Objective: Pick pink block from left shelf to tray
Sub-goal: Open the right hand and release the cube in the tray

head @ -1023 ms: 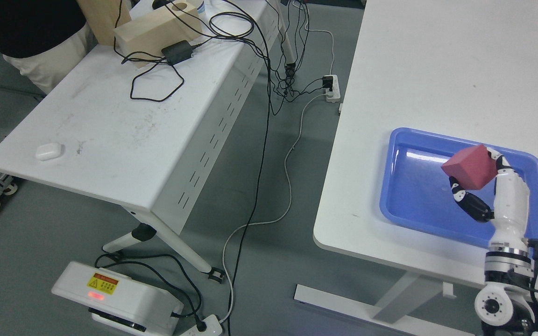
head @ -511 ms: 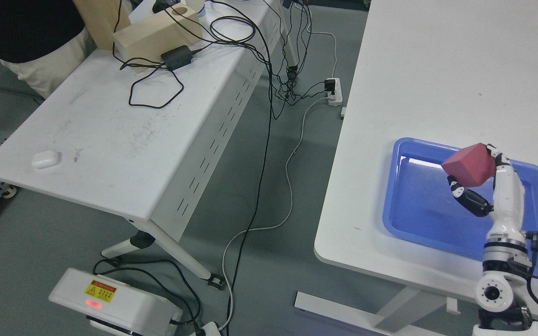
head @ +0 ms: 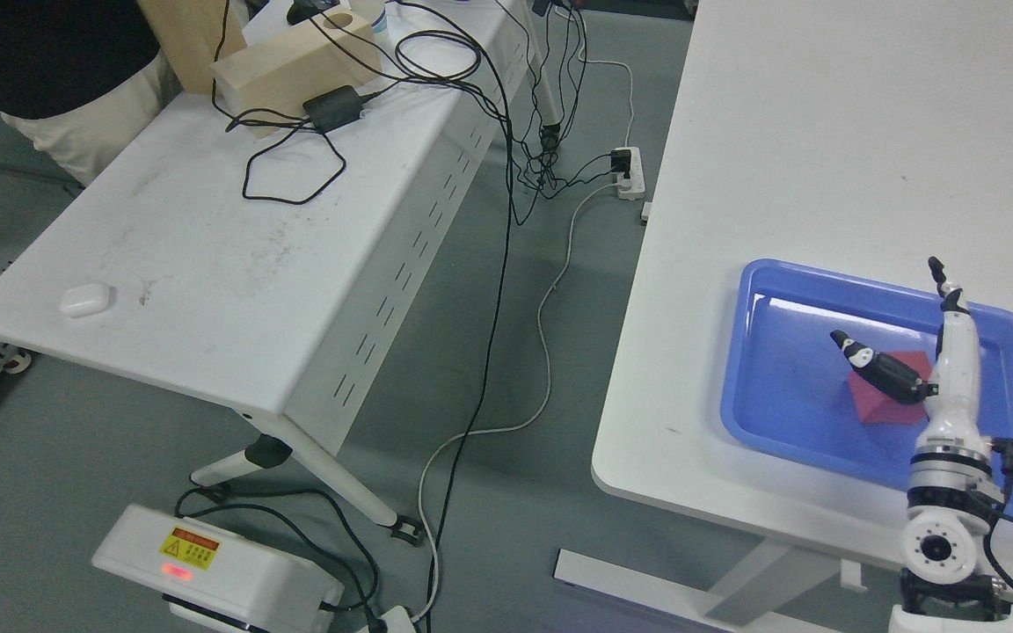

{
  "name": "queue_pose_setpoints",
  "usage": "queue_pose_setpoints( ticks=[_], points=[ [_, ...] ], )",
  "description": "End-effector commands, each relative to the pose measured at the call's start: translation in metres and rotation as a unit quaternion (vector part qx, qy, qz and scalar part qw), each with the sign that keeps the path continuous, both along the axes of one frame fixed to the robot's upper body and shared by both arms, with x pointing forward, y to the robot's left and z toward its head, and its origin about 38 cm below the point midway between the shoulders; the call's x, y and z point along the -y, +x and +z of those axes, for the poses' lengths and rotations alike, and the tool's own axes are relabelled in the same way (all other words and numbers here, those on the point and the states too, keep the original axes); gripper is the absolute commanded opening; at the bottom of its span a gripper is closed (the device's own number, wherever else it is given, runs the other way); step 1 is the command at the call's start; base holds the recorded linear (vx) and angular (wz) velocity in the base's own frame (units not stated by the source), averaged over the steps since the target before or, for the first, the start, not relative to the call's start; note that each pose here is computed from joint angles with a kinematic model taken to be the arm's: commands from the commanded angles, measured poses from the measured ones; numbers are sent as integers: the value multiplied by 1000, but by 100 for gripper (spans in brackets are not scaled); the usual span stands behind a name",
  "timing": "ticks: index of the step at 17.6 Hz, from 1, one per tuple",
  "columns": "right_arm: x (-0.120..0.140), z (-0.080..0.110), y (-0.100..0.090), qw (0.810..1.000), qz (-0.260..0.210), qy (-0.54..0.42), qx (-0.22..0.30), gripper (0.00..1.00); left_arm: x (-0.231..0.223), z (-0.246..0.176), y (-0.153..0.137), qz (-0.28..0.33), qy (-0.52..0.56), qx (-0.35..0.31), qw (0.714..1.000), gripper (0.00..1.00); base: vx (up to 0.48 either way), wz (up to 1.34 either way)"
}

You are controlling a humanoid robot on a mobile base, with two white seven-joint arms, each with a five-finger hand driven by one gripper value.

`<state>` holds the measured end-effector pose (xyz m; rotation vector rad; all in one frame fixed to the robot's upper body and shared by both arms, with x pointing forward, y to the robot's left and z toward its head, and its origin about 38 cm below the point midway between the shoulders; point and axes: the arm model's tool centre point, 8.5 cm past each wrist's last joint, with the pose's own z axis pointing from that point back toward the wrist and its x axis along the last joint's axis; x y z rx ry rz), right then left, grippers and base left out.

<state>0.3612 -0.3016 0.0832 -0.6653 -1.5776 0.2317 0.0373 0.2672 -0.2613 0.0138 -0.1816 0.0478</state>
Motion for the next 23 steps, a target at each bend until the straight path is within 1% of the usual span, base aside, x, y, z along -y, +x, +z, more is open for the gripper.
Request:
queue_pose_setpoints(
  ticks=[1,10,12,14,18,23],
  points=[
    [16,-11,-11,992,-7,127,18,100,-11,1,-6,0,8,-4,1000,100,0,0],
    [32,-9,-15,990,-29,137,25,100,-11,1,-6,0,8,-4,1000,100,0,0],
    [33,-10,-15,990,-32,139,16,100,-11,1,-6,0,8,-4,1000,100,0,0],
    [34,-16,-14,988,-42,149,-10,100,-11,1,-6,0,8,-4,1000,100,-12,-4],
    [35,-22,-13,983,-53,171,-38,100,-11,1,-6,0,8,-4,1000,100,-44,-32],
    [36,-24,-13,983,-51,173,-43,100,-11,1,-6,0,8,-4,1000,100,-112,-13]
  ],
)
